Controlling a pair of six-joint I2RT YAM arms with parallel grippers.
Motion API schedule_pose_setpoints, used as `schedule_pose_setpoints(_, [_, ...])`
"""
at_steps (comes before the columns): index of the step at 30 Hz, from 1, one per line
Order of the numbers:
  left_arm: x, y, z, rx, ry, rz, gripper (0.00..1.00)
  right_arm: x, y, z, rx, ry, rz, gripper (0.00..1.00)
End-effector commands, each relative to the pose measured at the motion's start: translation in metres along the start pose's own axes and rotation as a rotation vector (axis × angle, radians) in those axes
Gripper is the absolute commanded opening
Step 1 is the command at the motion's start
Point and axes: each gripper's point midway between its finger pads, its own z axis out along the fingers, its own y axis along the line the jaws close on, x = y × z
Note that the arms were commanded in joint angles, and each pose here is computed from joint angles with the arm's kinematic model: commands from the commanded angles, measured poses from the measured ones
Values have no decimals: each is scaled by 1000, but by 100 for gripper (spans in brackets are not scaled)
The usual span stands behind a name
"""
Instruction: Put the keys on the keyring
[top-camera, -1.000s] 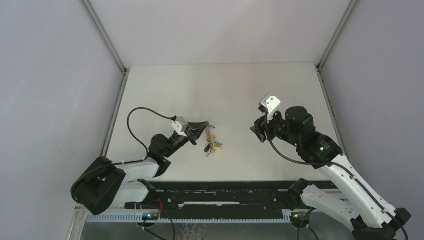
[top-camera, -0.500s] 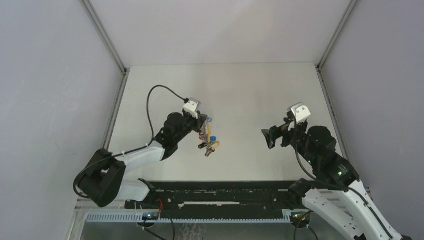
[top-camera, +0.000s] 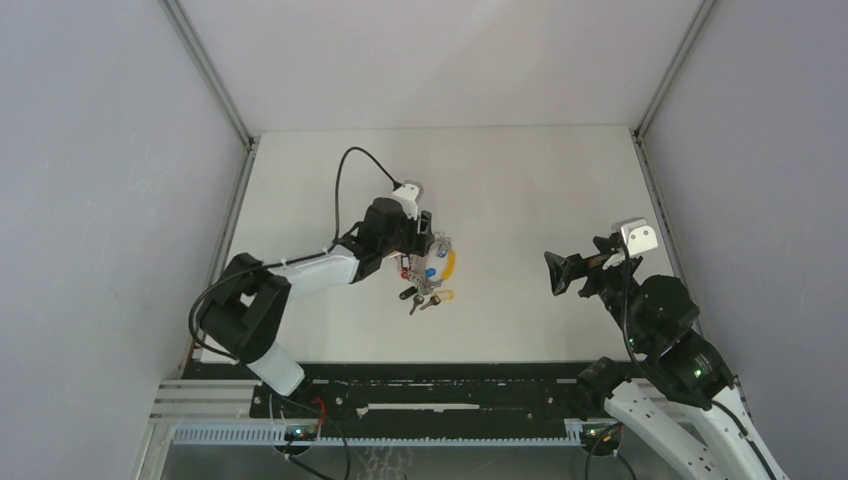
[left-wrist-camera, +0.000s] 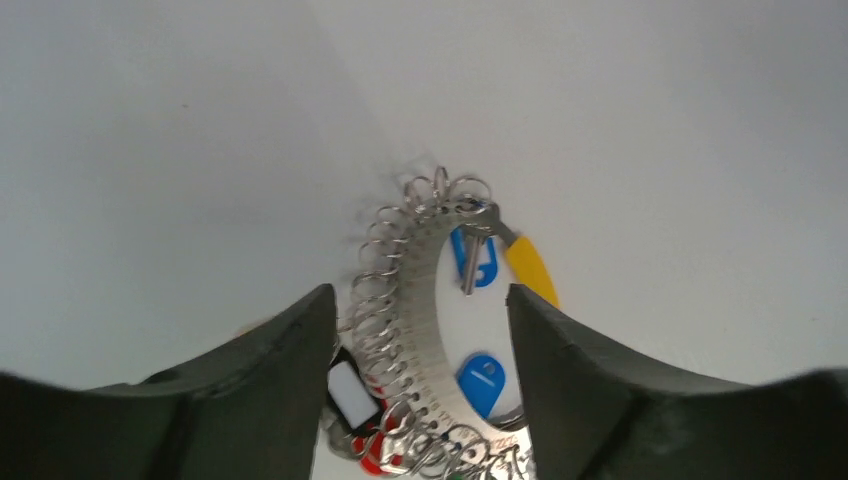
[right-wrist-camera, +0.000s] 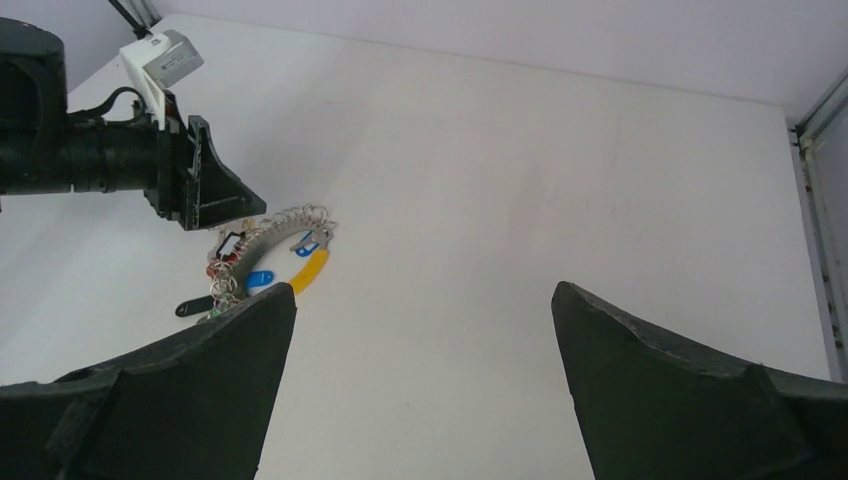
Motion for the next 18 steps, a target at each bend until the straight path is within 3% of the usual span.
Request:
schedule_pose_setpoints(1, [-61,7,-39,-84,-148,-36,75,-13,-4,1,30,-56,32,100])
schedule_pose_setpoints(8, [-76,48,-116,-295,-260,-138,100,-16,-12,-3,70,-75,42,100])
schedule_pose_setpoints(13, [-64,70,-173,-421,-298,-232,100,-16,-19,-6,105,-81,46,100])
schedule_pose_setpoints(18, [-51,74,-224,-435,-329,-272,100,-15,-21,-11,109,-87,51,100])
